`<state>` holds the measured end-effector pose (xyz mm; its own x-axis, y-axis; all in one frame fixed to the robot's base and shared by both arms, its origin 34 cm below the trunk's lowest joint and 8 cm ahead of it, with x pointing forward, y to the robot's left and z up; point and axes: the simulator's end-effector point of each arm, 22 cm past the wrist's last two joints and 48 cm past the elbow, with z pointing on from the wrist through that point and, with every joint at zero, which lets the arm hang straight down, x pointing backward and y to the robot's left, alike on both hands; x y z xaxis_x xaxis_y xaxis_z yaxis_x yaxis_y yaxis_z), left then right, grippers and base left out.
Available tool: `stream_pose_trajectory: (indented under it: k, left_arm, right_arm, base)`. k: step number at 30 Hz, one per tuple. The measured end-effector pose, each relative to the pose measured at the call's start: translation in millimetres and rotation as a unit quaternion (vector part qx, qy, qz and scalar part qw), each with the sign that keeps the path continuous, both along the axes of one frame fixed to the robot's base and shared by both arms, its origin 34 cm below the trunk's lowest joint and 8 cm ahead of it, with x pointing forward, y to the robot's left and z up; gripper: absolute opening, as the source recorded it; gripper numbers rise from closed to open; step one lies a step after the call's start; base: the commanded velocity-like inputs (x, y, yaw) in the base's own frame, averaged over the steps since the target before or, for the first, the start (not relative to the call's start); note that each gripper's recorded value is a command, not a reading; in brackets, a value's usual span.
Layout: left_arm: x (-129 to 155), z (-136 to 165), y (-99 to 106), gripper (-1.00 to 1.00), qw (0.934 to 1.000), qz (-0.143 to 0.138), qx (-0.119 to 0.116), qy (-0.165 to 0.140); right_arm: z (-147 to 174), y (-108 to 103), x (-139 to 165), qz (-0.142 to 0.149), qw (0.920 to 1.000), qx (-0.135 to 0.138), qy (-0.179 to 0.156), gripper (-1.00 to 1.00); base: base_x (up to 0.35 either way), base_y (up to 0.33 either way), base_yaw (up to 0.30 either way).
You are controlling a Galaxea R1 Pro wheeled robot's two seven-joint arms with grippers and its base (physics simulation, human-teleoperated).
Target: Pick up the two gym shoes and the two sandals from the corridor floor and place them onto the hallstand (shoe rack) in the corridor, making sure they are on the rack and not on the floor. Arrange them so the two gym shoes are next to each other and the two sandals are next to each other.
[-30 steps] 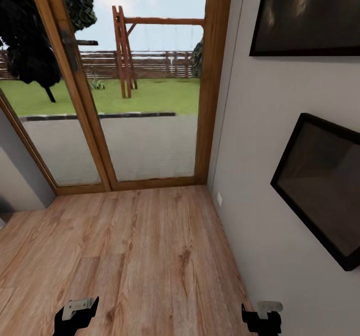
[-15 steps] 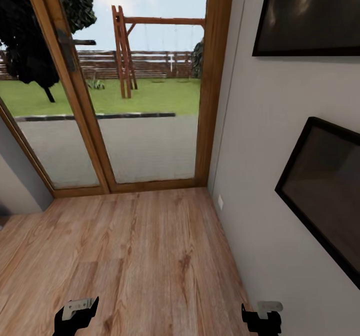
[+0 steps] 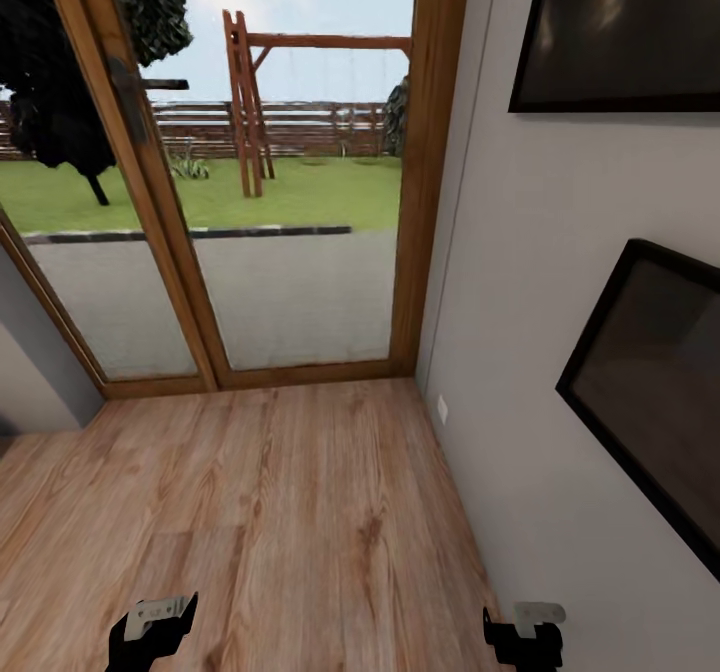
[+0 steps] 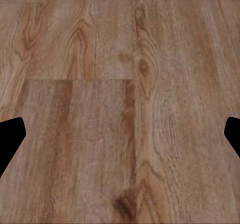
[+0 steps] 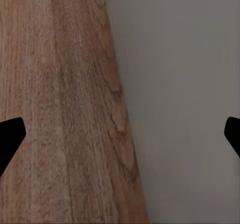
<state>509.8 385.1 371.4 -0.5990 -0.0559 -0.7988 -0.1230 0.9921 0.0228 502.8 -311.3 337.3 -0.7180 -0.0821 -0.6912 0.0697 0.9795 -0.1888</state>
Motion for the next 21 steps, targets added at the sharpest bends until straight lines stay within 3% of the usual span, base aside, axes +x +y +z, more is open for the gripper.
stream_pose_trajectory:
  k: [6, 21]
  left_arm:
    - [0.1, 0.0, -0.1, 1.00, 1.0000, 0.000, 0.000, 0.000]
    - [0.1, -0.1, -0.1, 1.00, 1.0000, 0.000, 0.000, 0.000]
  right_arm:
    - [-0.2, 0.0, -0.3, 0.000, 1.0000, 0.000, 0.000, 1.00]
    - [-0.2, 0.7, 0.0, 0.000, 1.0000, 0.000, 0.000, 1.00]
  base:
    - [0.188, 0.000, 0.000]
    - [0.032, 0.000, 0.000]
